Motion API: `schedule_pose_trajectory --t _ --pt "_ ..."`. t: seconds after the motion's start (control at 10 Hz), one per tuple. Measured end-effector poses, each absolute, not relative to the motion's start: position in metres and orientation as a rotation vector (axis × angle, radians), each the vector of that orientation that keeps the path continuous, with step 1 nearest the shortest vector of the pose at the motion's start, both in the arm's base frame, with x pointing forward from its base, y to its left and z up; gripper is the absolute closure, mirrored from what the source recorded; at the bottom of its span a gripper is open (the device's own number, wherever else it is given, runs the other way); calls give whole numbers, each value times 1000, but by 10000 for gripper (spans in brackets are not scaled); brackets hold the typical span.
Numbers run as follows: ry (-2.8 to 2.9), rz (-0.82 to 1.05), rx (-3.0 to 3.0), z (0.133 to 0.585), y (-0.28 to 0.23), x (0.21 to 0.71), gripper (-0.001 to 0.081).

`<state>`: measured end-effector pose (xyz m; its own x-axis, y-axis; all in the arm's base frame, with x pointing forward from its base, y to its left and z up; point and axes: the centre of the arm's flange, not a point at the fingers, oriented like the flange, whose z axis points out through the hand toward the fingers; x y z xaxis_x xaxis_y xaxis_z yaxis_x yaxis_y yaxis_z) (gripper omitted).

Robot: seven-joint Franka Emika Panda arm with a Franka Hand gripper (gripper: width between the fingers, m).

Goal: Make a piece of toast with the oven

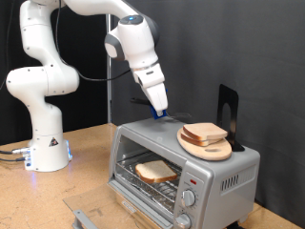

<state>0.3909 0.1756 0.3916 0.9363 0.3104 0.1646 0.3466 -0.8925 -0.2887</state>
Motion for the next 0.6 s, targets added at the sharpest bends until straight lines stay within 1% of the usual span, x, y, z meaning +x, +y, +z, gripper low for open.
schedule_pose_trajectory --t 0.6 --pt "-434 -166 -2774 377 153 398 540"
